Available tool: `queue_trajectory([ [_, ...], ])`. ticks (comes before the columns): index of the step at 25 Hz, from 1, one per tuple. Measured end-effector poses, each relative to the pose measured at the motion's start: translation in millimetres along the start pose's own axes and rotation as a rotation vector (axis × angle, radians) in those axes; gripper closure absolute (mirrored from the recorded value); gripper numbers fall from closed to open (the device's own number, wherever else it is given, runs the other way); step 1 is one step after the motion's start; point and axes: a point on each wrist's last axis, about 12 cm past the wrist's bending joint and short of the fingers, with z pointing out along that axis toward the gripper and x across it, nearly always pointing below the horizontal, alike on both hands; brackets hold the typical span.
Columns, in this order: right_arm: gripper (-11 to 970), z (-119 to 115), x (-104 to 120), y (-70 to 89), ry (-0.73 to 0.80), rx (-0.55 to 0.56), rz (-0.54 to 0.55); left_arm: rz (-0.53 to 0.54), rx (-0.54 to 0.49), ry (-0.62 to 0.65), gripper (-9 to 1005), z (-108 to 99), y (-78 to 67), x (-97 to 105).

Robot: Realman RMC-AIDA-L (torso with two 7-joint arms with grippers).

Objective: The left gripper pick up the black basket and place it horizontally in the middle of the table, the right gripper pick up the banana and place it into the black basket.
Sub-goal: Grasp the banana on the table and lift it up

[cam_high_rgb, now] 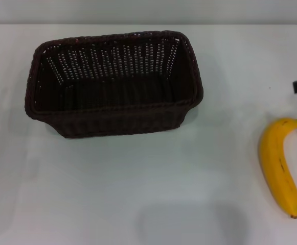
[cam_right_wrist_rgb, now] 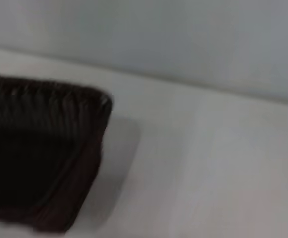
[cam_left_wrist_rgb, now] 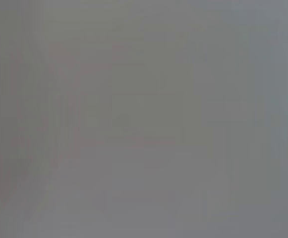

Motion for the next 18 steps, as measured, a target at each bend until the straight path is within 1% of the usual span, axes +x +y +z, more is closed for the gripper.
queue_trajectory([
  [1, 106, 2, 1, 7.7, 0.030, -0.010, -0.001, -0.001, 0.000, -0.004, 108, 1, -0.3, 0],
  [2, 106, 9, 4, 20.8, 0.084, -0.023, -0.007, -0.005, -0.003, -0.011, 108, 4, -1.0, -1],
  [3, 106, 9, 4, 20.8, 0.084, -0.023, -0.007, -0.005, -0.003, -0.011, 108, 4, -1.0, -1],
  [5, 106, 17, 8, 31.9, 0.138, -0.015, -0.003, -0.002, -0.003, -0.013, 108, 6, -1.8, -2],
  [7, 105, 26, 13, 39.8, 0.184, 0.004, 0.004, 0.016, 0.001, -0.014, 108, 8, -3.0, -2],
  [11, 105, 41, 18, 50.2, 0.244, 0.039, 0.019, 0.042, 0.001, -0.008, 108, 13, -4.8, -2],
  [14, 105, 52, 21, 58.7, 0.287, 0.036, 0.031, 0.042, 0.003, -0.005, 108, 16, -6.2, -1],
  [18, 105, 59, 22, 60.2, 0.312, 0.035, 0.047, 0.042, 0.003, 0.001, 108, 18, -7.2, -1],
])
